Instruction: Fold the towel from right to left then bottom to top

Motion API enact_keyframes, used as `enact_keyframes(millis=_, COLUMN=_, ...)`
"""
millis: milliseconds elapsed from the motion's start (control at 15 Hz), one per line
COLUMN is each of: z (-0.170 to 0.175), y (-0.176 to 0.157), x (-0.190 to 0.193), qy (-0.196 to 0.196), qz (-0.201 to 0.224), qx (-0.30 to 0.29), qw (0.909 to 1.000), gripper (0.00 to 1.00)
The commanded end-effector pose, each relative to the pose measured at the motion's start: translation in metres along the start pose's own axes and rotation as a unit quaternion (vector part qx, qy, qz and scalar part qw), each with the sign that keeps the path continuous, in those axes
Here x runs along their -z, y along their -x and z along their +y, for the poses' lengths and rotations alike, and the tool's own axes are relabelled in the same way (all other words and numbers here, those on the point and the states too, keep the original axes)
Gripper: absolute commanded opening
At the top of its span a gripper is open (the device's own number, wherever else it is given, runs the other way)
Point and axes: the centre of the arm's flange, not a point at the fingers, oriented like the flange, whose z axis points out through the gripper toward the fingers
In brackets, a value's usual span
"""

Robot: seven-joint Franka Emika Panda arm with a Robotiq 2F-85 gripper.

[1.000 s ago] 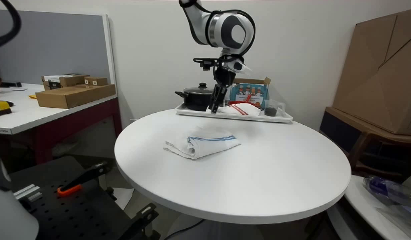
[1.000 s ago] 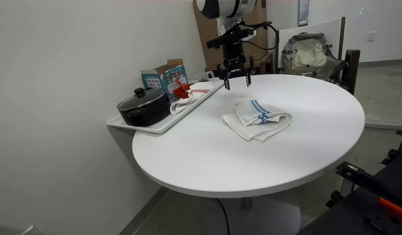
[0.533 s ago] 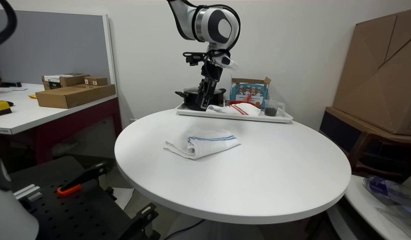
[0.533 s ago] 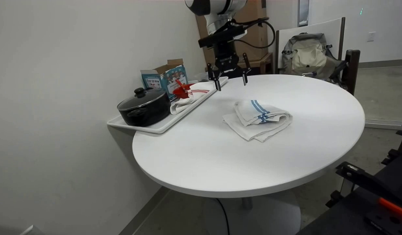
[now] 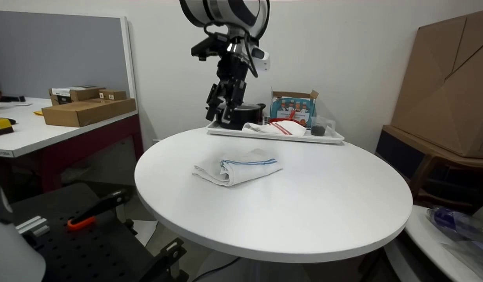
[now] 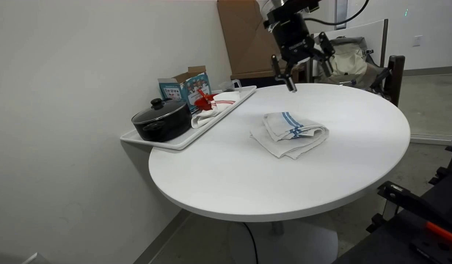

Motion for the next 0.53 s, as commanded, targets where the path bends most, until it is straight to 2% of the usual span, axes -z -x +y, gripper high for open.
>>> enact_keyframes(millis=0, z=0.051, y=0.074, x=-0.006, qy=0.033, qz=0.088, qx=-0.008, qw=0.9956, gripper=1.0)
enact_keyframes(millis=200, z=0.067, y=0.112, x=-0.01, qy=0.025, qz=0.16, qx=-0.005, qw=0.9867, gripper=1.0)
enact_keyframes(millis=267, z=0.043, y=0.056, x=0.001, qy=0.031, qz=0.11, qx=0.0, qw=0.9935, gripper=1.0)
enact_keyframes(millis=467, z=0.047, y=0.067, x=0.002, qy=0.03, qz=0.118, qx=0.0, qw=0.9926, gripper=1.0)
